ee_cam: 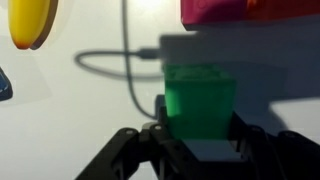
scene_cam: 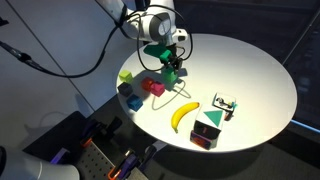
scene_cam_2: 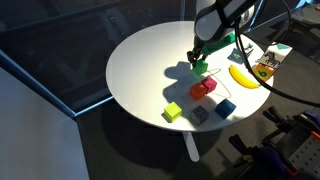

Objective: Lift the green building block and put it between the pink and orange building block

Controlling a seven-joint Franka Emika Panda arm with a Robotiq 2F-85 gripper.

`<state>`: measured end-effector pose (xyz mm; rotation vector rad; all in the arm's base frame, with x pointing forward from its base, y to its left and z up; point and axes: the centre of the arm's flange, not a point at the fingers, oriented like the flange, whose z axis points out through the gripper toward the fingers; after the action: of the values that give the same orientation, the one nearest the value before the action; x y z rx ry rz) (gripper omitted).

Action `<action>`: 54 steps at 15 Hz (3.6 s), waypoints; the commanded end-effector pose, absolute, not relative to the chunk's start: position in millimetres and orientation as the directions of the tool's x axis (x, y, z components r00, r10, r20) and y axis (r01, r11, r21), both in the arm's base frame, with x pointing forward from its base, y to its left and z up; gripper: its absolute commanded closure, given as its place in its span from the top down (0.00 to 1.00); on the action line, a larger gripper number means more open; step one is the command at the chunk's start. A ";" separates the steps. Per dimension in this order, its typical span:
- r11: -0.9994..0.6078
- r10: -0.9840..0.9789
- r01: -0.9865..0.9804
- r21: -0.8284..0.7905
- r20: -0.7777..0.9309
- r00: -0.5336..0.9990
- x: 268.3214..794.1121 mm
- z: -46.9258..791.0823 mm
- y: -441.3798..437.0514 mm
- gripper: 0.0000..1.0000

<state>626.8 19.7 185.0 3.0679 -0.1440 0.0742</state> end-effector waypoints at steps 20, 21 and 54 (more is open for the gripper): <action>-0.997 0.028 0.027 0.074 0.018 0.999 566.9 213.6 45.6 0.32; -0.997 0.033 0.030 0.073 0.035 0.999 564.8 212.8 46.6 0.32; -0.998 0.041 0.040 0.055 0.028 0.999 535.7 204.0 69.9 0.92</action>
<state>543.8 68.5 196.5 3.0887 0.0777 0.0398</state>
